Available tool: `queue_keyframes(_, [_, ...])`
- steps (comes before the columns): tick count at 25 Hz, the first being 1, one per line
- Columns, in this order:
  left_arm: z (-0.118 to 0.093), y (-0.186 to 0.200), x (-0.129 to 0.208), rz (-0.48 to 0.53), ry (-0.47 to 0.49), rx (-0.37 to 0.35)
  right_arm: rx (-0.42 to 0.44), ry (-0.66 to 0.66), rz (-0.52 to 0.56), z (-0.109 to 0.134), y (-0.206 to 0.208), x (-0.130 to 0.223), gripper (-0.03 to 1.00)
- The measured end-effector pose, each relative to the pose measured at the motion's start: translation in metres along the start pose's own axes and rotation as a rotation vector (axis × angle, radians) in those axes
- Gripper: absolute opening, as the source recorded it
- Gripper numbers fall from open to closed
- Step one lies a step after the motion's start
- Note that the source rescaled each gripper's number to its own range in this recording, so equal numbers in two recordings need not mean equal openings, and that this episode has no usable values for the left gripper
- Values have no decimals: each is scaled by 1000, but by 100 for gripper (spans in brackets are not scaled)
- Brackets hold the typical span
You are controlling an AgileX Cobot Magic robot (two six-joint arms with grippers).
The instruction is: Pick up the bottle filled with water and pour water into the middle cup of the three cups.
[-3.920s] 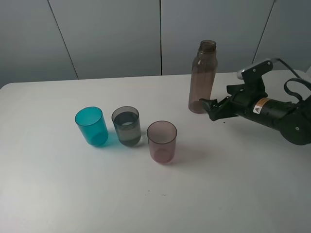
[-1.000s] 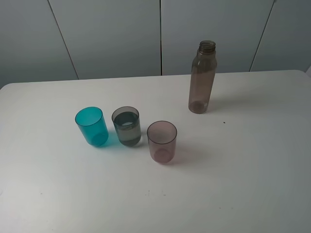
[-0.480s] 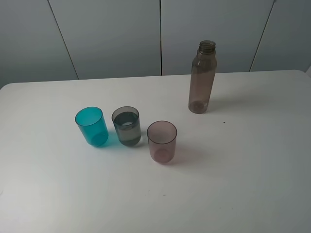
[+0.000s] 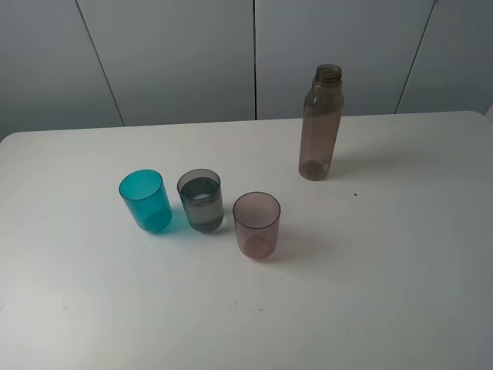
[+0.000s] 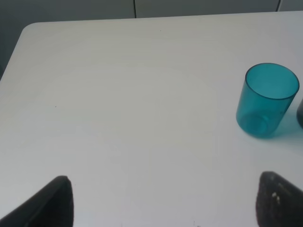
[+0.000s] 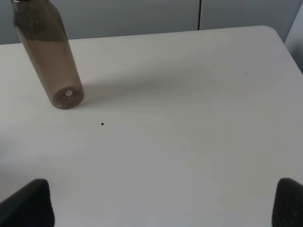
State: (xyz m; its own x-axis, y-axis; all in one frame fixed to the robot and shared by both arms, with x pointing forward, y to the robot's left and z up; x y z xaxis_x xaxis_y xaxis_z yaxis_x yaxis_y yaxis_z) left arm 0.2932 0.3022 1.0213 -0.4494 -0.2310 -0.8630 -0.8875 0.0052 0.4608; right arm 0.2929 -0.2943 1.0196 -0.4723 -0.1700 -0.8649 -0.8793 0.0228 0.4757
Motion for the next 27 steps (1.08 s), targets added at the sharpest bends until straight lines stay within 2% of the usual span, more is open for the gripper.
queue_keyframes(27, [0, 0, 0, 0, 0, 0, 0, -2, 0, 0, 0, 0, 100])
Point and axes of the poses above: a point on each arm's last joint axis where the gripper is mounted, y pointing back along that axis away from the gripper, z along the wrist's bending axis when the last joint is at zero, x = y × z, the point moved 7 cm from there along -y, pointing out along that axis toward the gripper, and after that the axes turned 13 degrees about y, right-handed, at the moved point
